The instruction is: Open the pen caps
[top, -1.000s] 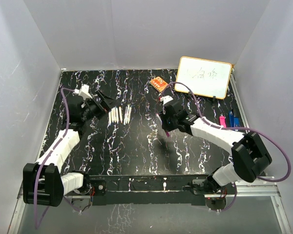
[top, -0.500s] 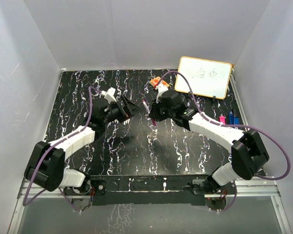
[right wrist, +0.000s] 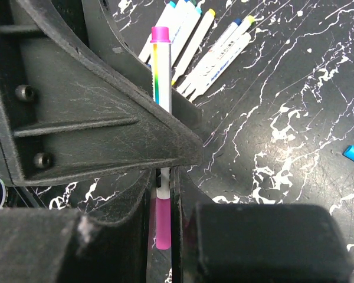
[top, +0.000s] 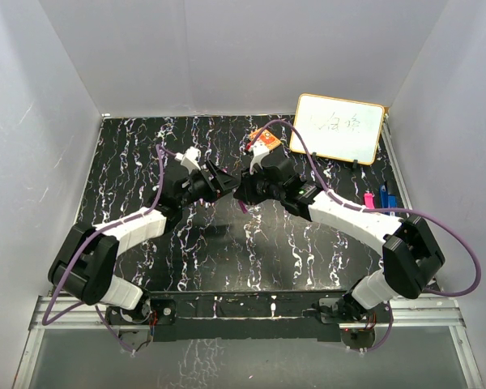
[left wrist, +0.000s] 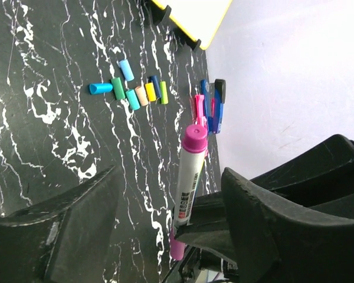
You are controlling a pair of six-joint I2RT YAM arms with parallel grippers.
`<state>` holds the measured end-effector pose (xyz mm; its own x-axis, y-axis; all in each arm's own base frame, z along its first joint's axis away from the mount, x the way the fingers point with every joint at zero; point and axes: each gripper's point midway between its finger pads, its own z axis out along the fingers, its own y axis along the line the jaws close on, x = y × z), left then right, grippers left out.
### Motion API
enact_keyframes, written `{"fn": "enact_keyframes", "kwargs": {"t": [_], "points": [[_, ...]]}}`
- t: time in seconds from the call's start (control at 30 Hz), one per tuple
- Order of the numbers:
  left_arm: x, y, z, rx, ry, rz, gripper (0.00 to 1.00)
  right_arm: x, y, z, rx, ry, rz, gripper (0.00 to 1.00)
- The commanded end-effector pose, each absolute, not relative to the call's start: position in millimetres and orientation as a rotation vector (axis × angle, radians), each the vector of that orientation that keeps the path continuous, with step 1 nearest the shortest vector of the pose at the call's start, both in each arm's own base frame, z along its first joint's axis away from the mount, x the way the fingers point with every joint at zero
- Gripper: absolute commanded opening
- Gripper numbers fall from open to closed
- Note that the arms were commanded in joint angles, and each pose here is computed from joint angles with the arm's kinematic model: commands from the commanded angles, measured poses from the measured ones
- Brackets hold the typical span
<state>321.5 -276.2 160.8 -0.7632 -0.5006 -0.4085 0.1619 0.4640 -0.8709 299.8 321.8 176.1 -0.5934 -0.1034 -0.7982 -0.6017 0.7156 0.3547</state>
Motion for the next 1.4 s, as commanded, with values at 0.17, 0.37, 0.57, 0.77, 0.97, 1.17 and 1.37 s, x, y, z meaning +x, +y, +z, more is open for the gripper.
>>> {"fn": "enact_keyframes", "kwargs": {"t": [0.17,0.37,0.57,0.77,0.97,1.17,1.37], "points": [[326,-278,193,-0.292,1.931,-1.364,0.44,310,335,220,-0.476,1.982,0.860,0.00],[325,-281,192,-0.285,1.936,-1.375,0.16,311,336,219,-0.475,1.990,0.864,0.00],[326,-282,192,-0.292,1.937,-1.373,0.00,310,336,219,-0.483,1.994,0.857,0.00],[326,-276,196,-0.301,1.934,-1.330,0.00,308,328,213,-0.511,2.021,0.800,0.53],[328,-276,198,-0.309,1.939,-1.317,0.00,300,322,201,-0.540,2.057,0.792,0.55],[329,-277,203,-0.308,1.936,-1.324,0.00,292,323,191,-0.572,2.079,0.806,0.46],[330,-277,204,-0.315,1.937,-1.325,0.00,291,327,184,-0.593,2.095,0.816,0.38]]}}
